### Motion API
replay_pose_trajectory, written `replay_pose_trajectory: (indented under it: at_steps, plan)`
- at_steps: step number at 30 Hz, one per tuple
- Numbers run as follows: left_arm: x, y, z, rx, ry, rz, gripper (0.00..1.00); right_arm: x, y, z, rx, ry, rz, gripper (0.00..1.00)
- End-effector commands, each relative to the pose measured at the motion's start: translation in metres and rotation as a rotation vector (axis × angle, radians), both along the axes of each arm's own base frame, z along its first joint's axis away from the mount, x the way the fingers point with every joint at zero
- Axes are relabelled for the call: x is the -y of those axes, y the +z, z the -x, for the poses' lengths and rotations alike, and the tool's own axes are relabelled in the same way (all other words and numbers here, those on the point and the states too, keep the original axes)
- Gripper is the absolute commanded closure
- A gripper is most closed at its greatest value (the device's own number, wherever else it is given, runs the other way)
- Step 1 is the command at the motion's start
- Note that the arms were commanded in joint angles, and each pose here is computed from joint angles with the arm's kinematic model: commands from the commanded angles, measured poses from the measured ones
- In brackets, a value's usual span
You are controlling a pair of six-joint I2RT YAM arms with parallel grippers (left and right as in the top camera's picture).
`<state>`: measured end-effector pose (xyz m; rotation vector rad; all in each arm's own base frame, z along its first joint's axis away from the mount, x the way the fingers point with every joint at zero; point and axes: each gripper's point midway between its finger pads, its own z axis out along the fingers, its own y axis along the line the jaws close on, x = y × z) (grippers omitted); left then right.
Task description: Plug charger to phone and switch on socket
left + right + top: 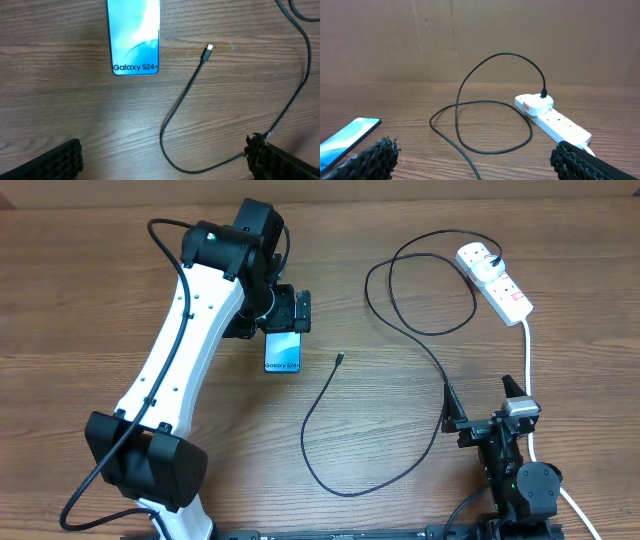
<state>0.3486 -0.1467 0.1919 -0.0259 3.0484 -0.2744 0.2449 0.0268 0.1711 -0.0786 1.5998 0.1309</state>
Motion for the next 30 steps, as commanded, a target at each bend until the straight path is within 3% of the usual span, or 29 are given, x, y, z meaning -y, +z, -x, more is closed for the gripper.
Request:
replay_pose_trajectory:
  at_steps: [1, 15, 30]
  plan:
    - [0.004, 0.001, 0.002, -0.012, 0.01, 0.004, 0.0, 0.0, 0.0, 0.0, 0.008, -0.002, -0.004, 0.0]
    - [-0.004, -0.008, 0.002, -0.018, 0.044, -0.05, 0.0, 0.0, 0.0, 0.0, 0.008, -0.001, -0.004, 0.0]
    - [-0.01, -0.043, 0.021, -0.211, -0.048, -0.172, 0.0, 0.0, 0.0, 0.0, 0.008, -0.001, -0.004, 0.0]
